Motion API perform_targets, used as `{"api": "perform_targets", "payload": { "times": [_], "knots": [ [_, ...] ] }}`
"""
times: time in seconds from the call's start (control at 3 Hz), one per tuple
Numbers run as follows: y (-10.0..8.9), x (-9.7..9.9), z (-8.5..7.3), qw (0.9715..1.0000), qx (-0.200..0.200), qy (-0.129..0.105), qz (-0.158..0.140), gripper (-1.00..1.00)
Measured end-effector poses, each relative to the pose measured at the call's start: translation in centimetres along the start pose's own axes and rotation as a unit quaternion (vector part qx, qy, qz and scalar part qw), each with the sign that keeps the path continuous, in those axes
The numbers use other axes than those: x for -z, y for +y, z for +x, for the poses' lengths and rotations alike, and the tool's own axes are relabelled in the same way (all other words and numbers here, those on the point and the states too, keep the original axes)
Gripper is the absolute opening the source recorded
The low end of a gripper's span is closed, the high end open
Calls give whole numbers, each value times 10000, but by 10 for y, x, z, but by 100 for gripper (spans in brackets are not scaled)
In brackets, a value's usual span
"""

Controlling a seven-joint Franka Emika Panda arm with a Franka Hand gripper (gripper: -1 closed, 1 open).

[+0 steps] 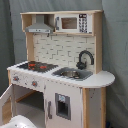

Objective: Play with the kitchen

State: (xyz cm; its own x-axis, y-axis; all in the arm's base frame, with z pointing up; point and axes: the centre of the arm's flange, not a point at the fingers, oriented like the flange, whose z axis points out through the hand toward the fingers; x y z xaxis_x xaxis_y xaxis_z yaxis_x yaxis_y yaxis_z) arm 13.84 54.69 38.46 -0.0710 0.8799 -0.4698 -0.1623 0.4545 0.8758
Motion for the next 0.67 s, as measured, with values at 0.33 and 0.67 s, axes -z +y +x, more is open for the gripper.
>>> {"api": "perform_targets", "payload": {
  "times": [0.33,0.67],
  "knots": [
    [-12,5,-24,9998,-25,-143,104,100],
    [-31,9,-43,9991,-51,-340,265,100]
  ]
}}
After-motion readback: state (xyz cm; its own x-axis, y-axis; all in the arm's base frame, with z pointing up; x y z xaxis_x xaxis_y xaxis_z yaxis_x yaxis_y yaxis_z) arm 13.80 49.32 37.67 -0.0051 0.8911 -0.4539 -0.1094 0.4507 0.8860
